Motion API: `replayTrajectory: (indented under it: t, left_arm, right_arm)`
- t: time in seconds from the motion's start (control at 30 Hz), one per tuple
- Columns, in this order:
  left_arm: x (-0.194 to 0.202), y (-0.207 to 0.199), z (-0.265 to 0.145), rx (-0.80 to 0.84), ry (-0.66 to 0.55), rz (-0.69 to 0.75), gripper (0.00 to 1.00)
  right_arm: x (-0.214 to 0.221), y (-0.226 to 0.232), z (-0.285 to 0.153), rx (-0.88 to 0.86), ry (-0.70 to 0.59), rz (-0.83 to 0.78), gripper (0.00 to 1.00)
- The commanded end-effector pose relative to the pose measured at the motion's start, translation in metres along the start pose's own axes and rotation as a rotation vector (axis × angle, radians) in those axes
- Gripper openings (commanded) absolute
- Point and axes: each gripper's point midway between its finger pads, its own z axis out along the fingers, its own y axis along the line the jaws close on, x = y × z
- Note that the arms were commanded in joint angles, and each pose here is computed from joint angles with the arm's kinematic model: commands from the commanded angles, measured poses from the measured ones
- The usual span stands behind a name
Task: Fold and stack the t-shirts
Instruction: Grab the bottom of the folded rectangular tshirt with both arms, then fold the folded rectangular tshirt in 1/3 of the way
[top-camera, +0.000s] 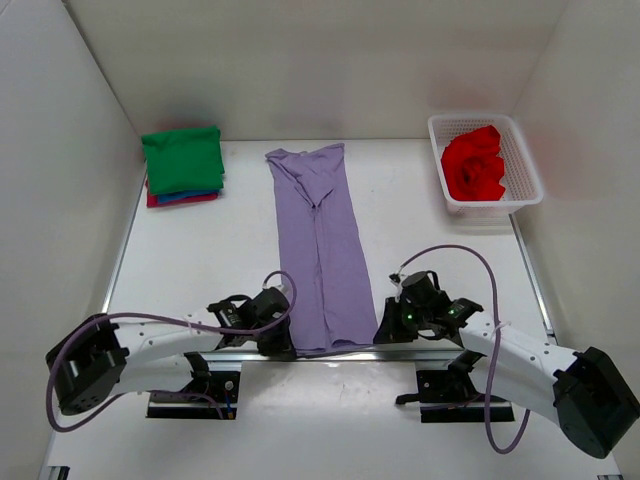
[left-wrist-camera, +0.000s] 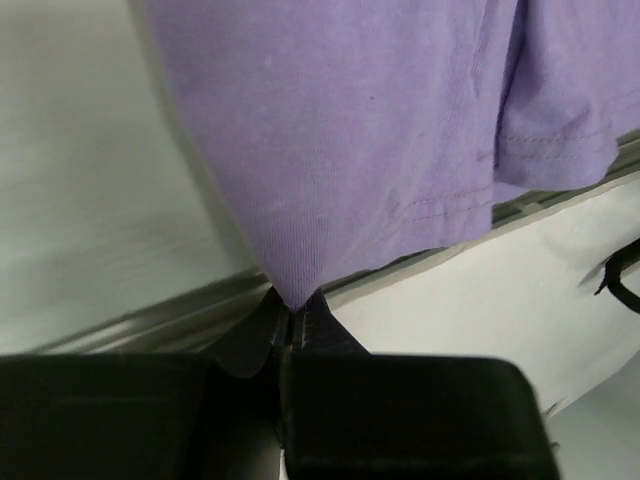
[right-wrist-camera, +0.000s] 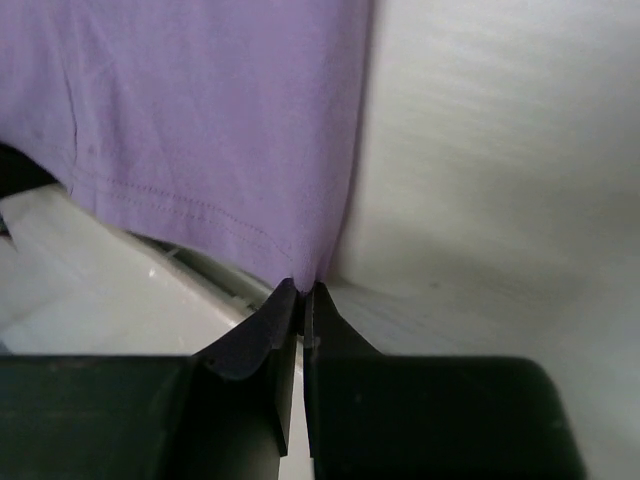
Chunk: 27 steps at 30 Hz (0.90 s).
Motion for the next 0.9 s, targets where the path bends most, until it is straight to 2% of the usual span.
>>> replayTrajectory:
  t: [0.0,0.23,0.3,0.37,0.5,0.63,0.87]
  left_arm:
    - [-0.002,0.008,-0.015,-0.038,-0.025,0.007,0.0]
    - [0.017,0.004,-0.031,0.017,0.04,-0.025,0.0]
    - [0.014,0.008,-0.036,-0.01,0.042,-0.02,0.0]
    - [-0.004,-0.01,-0.05,0.019,0.001,-0.008,0.0]
    - [-0.048,-0.017,-0.07,0.03,-0.072,-0.015,0.0]
    - [-0.089,-0.007,-0.076,0.021,-0.098,-0.018,0.0]
    - [-0.142,-0.018,-0.067,0.027,-0.093,0.001,0.0]
  right_arm:
    - [0.003,0.029,-0.01,-0.068,0.028,-0.044,0.01]
    - [0.017,0.059,-0.015,-0.114,0.094,-0.043,0.0]
    - [0.015,0.065,-0.016,-0.118,0.104,-0.054,0.0]
    - [0.003,0.069,-0.02,-0.106,0.108,-0.067,0.0]
    - [-0.028,0.071,-0.031,-0.101,0.085,-0.075,0.0]
    - [-0.069,0.068,-0.041,-0.089,0.073,-0.092,0.0]
    - [-0.132,0.066,-0.037,-0.062,0.049,-0.129,0.0]
